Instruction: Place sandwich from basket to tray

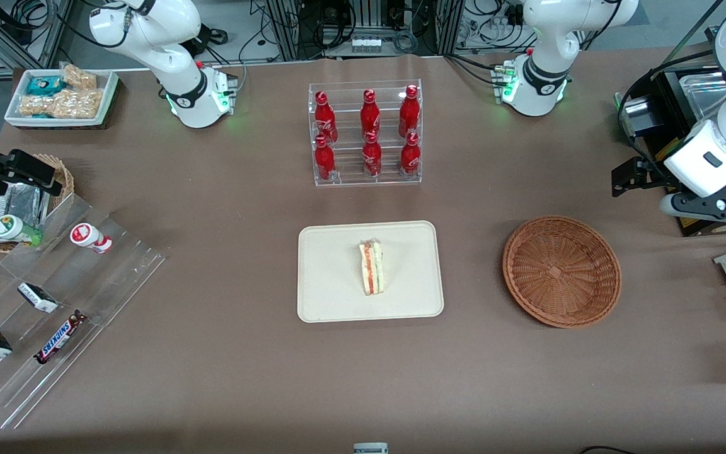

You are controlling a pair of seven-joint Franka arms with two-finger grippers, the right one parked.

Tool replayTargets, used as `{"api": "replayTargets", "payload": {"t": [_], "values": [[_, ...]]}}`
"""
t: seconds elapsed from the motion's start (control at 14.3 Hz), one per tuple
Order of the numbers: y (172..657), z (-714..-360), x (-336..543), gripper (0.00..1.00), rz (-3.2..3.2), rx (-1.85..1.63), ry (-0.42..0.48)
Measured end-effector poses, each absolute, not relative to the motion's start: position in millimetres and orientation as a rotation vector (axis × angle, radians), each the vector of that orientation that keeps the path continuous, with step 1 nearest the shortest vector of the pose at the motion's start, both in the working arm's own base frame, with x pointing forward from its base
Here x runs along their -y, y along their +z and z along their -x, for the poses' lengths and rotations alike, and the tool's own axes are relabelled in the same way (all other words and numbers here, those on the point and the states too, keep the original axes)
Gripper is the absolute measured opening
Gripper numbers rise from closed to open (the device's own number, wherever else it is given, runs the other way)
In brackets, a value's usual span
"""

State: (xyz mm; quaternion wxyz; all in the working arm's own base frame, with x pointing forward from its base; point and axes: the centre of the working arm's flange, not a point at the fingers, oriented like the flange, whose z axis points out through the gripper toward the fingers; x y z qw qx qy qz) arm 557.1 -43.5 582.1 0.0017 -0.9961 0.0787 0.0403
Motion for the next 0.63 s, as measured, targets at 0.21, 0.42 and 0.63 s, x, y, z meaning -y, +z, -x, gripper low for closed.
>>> {"api": "replayTargets", "payload": {"t": [0.21,0.42,0.63], "values": [[582.1,-557.1,43.6,1.00,3.126,-0.247,0.127],[581.9,-557.1,43.6,1.00,3.126,-0.247,0.127],[582.0,-557.7,43.9,1.00,3.126,-0.248,0.121]]}}
